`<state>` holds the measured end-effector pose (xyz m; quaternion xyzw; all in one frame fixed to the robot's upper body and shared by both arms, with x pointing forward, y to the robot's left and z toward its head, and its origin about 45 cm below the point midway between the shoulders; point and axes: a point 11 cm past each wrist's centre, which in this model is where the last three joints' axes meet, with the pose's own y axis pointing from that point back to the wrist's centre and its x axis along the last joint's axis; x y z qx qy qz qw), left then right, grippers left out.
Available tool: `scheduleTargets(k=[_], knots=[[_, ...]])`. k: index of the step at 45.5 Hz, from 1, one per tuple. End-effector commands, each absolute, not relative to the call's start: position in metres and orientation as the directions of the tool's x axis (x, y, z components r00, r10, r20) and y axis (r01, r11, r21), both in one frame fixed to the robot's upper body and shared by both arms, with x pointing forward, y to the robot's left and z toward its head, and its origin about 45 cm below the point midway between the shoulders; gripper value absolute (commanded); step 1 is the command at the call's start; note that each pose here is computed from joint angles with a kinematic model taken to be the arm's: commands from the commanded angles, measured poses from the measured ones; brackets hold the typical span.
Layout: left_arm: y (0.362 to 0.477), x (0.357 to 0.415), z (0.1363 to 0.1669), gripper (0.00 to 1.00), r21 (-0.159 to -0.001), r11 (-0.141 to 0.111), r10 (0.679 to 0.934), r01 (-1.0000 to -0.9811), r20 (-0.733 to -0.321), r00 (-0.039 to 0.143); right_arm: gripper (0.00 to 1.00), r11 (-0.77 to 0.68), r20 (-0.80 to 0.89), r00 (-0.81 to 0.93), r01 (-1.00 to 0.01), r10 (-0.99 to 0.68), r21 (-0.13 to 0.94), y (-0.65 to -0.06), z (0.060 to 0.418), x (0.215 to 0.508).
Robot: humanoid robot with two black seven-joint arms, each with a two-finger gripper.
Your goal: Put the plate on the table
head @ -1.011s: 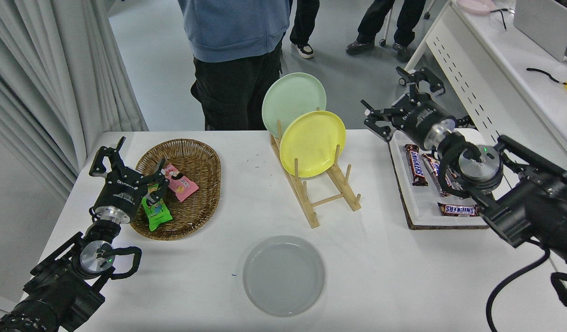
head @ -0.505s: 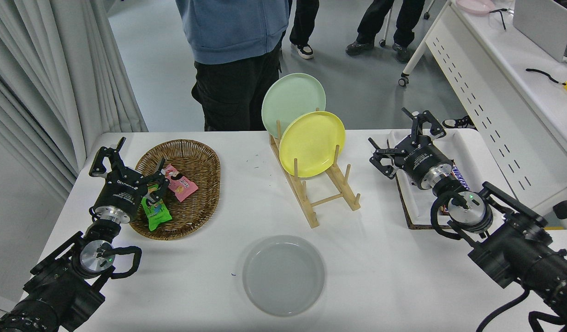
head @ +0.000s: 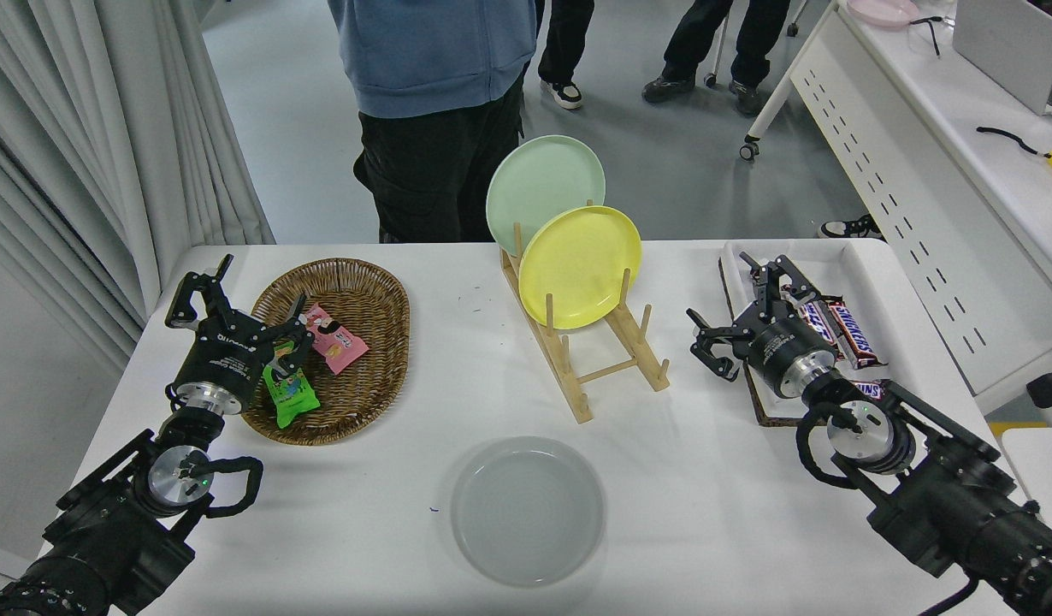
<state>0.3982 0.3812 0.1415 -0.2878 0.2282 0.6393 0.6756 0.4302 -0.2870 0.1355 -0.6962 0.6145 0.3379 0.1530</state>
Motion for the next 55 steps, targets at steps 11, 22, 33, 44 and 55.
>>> scheduleTargets(k=[11, 22, 33, 44, 55], knots=[[0.381, 0.3981, 0.1414, 1.0, -0.097, 0.016, 0.732, -0.9952, -0.676, 0.078, 1.0, -0.043, -0.725, -0.059, -0.992, -0.686, 0.122, -0.327, 0.131, 0.42], [0.381, 0.3981, 0.1412, 1.0, -0.096, 0.017, 0.733, -0.9952, -0.676, 0.078, 1.0, -0.041, -0.734, -0.066, -0.991, -0.676, 0.127, -0.323, 0.13, 0.421], [0.381, 0.3981, 0.1414, 1.0, -0.097, 0.016, 0.732, -0.9952, -0.676, 0.078, 1.0, -0.064, -0.715, -0.053, -0.989, -0.697, 0.135, -0.32, 0.133, 0.42], [0.381, 0.3981, 0.1414, 1.0, -0.097, 0.016, 0.732, -0.9952, -0.676, 0.078, 1.0, -0.043, -0.709, -0.075, -0.988, -0.701, 0.147, -0.323, 0.134, 0.424], [0.381, 0.3988, 0.1423, 1.0, -0.099, 0.018, 0.732, -0.9949, -0.676, 0.081, 1.0, -0.02, -0.708, -0.093, -0.988, -0.7, 0.15, -0.326, 0.135, 0.428]])
